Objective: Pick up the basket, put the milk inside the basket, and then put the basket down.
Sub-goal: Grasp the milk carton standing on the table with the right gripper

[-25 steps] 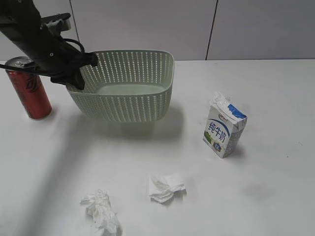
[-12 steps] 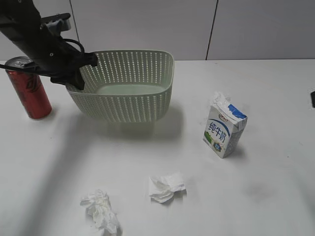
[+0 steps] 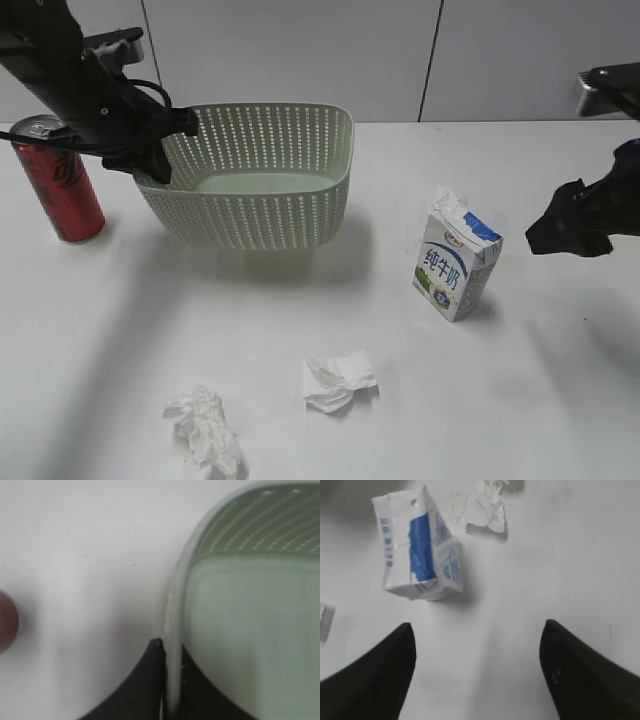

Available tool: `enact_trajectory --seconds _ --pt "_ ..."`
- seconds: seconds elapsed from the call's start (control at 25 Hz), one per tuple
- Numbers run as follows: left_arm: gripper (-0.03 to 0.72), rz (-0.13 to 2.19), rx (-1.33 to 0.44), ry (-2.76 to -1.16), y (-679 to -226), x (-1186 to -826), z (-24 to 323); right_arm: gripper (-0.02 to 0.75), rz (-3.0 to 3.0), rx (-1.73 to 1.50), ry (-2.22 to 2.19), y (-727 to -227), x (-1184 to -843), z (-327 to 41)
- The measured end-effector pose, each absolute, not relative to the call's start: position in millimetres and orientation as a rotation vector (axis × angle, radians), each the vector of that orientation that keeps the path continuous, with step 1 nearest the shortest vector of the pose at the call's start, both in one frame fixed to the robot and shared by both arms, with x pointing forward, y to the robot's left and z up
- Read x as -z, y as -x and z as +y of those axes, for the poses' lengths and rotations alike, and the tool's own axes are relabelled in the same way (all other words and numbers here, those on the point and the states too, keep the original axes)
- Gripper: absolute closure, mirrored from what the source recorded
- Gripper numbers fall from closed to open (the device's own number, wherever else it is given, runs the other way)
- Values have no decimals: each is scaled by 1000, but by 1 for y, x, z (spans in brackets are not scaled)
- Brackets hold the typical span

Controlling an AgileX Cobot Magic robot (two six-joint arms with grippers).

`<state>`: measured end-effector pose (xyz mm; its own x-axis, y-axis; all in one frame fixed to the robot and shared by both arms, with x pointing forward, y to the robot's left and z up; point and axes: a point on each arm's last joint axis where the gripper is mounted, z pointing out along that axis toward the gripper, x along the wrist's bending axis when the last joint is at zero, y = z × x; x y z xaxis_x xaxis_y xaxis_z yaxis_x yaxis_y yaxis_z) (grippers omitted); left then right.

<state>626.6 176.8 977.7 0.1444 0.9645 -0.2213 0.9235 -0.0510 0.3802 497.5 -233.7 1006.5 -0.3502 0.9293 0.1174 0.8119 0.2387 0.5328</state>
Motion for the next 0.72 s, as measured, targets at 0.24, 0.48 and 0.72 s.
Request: enact_trajectory --seconds 0.24,0.48,0.72 --pt "685 1806 -123 -2004 -626 -978 177 156 2259 -706 -1691 -521 -970 -233" --pt "685 1807 -120 -2006 -626 -977 177 347 2272 -639 -1778 -533 -935 -231" --pt "685 1807 -120 -2006 -626 -977 177 737 2266 -629 -1811 -536 -926 -231"
